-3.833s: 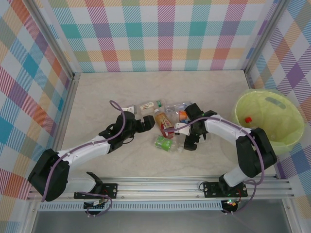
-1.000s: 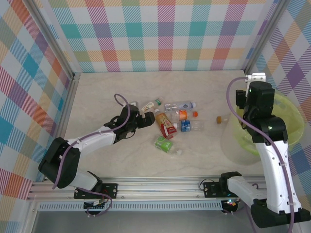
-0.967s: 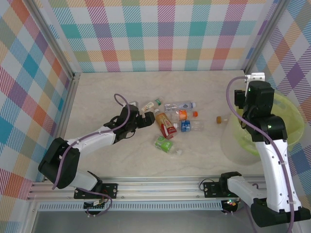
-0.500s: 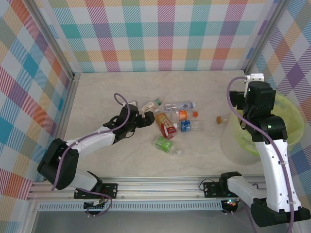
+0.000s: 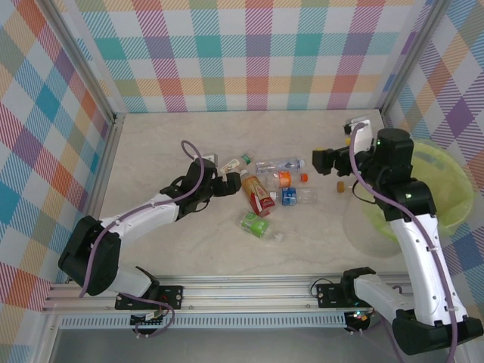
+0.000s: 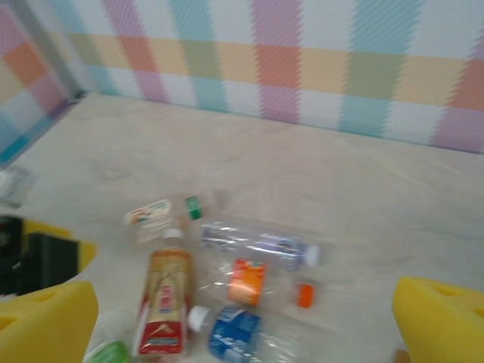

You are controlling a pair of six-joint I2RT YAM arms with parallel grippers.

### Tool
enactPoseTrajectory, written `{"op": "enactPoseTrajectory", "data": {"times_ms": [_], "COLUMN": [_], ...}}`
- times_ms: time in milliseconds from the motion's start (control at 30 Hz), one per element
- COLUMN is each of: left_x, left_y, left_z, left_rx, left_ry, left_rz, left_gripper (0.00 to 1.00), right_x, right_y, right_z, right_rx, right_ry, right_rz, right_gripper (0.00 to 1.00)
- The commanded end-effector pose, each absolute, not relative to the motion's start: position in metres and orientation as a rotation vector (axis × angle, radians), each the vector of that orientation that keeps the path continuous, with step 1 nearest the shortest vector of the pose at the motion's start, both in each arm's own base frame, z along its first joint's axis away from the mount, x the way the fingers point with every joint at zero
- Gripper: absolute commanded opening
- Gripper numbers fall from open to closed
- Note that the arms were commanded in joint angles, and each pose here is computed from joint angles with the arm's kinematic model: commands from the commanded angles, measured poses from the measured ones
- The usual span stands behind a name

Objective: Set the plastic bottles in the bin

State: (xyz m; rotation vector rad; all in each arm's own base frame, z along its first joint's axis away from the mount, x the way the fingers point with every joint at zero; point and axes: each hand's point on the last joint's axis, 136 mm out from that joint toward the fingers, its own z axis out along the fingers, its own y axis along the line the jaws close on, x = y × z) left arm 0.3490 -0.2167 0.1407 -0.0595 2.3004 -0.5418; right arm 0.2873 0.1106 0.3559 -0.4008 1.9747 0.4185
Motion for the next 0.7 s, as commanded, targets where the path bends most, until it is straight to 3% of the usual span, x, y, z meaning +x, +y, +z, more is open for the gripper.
{"op": "enactPoseTrajectory", "data": {"times_ms": [0,367,667], "left_x": [0.352,0.346,0.341], "left_y": [-0.2,-0.171,-0.159], "left_z": [0.139,0.138,0.136], "left_rx": [-0.123,-0.309,-0.367], "left_ry": [2.311,2.264,2.248], "left_rz": [-0.451,-0.421,-0.417], "left_gripper": [1.0,1.0,1.0], "right_x": [0.278,0.24,0.22], "right_y": [0.155,0.253,0.291], "right_z": [0.337,0.178,0.1], "right_rx": [-0.574,-1.072,-1.265], "right_ry": [1.955,2.194,2.272], "right_rz": [0.563,0.554,0.408], "right_gripper": [1.0,1.0,1.0]}}
